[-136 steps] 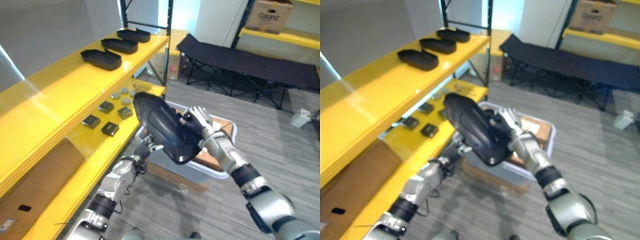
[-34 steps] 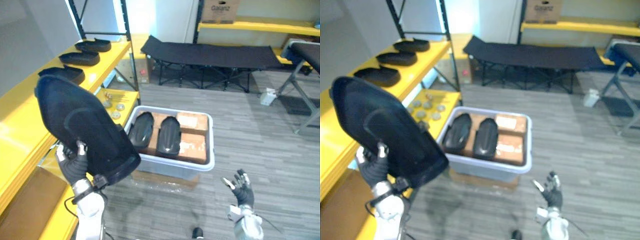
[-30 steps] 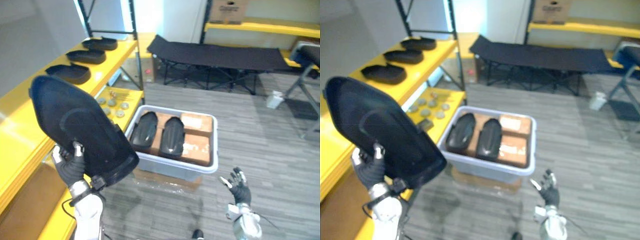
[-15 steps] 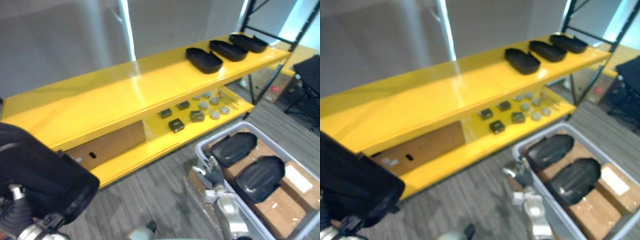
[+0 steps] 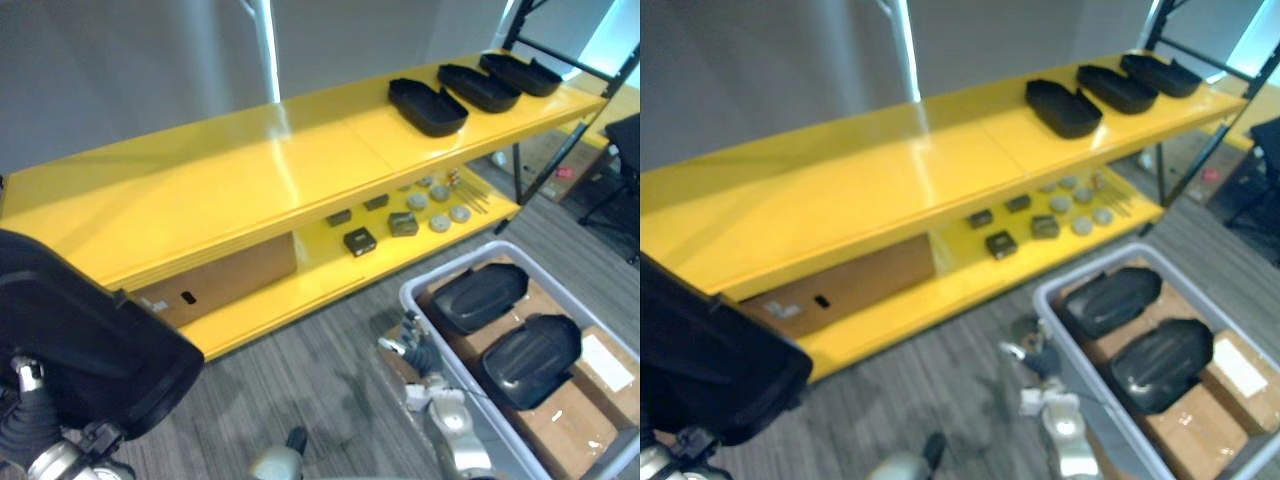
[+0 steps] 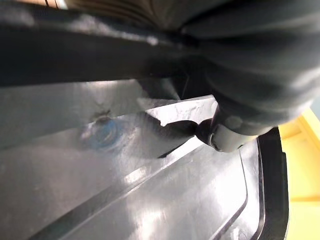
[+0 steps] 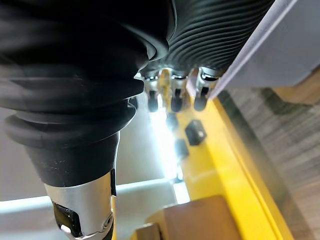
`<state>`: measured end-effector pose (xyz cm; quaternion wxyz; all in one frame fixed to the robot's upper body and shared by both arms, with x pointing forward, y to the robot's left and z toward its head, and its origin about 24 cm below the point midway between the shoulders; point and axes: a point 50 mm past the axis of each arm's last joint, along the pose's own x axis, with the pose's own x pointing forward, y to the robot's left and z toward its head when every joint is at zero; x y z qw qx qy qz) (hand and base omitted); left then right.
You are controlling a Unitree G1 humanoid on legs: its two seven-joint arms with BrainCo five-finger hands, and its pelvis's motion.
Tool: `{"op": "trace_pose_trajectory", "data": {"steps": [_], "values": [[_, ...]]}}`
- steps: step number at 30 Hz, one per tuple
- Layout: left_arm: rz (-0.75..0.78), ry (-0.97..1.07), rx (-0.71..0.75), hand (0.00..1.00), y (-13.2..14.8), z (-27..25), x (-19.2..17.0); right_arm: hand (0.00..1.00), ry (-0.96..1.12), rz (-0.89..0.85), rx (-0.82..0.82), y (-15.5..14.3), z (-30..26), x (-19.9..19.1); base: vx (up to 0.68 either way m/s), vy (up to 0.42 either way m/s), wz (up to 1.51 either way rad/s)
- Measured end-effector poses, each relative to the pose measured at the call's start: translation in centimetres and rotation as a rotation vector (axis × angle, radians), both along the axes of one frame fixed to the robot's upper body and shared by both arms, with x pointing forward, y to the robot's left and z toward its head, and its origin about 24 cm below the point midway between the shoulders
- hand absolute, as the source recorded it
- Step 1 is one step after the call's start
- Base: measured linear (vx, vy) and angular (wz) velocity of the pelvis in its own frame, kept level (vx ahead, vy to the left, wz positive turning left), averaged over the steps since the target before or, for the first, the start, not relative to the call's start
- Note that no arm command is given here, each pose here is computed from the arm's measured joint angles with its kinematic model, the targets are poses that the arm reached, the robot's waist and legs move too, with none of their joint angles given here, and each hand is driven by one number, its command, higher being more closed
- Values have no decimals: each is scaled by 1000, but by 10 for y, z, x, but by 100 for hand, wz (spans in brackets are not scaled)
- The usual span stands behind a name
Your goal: Walk over and take plastic housings, then place them on the shelf
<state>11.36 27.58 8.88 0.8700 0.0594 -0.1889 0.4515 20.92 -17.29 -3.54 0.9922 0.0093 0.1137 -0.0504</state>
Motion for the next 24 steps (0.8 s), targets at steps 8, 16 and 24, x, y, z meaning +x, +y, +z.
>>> {"op": "trace_pose_trajectory", "data": {"steps": [8,16,24], "values": [[-193,-24,0,100,-17,-1,46,0,-100,-77,-76,-20,13,-1,-32,-143,78],[-212,12,-16,100,-24,-6,37,0,-190,-124,-171,-25,33,6,-105,-68,-4],[-202,36,-37,100,-26,-12,31,0,-200,-91,-153,-21,33,5,-45,35,-1]]}}
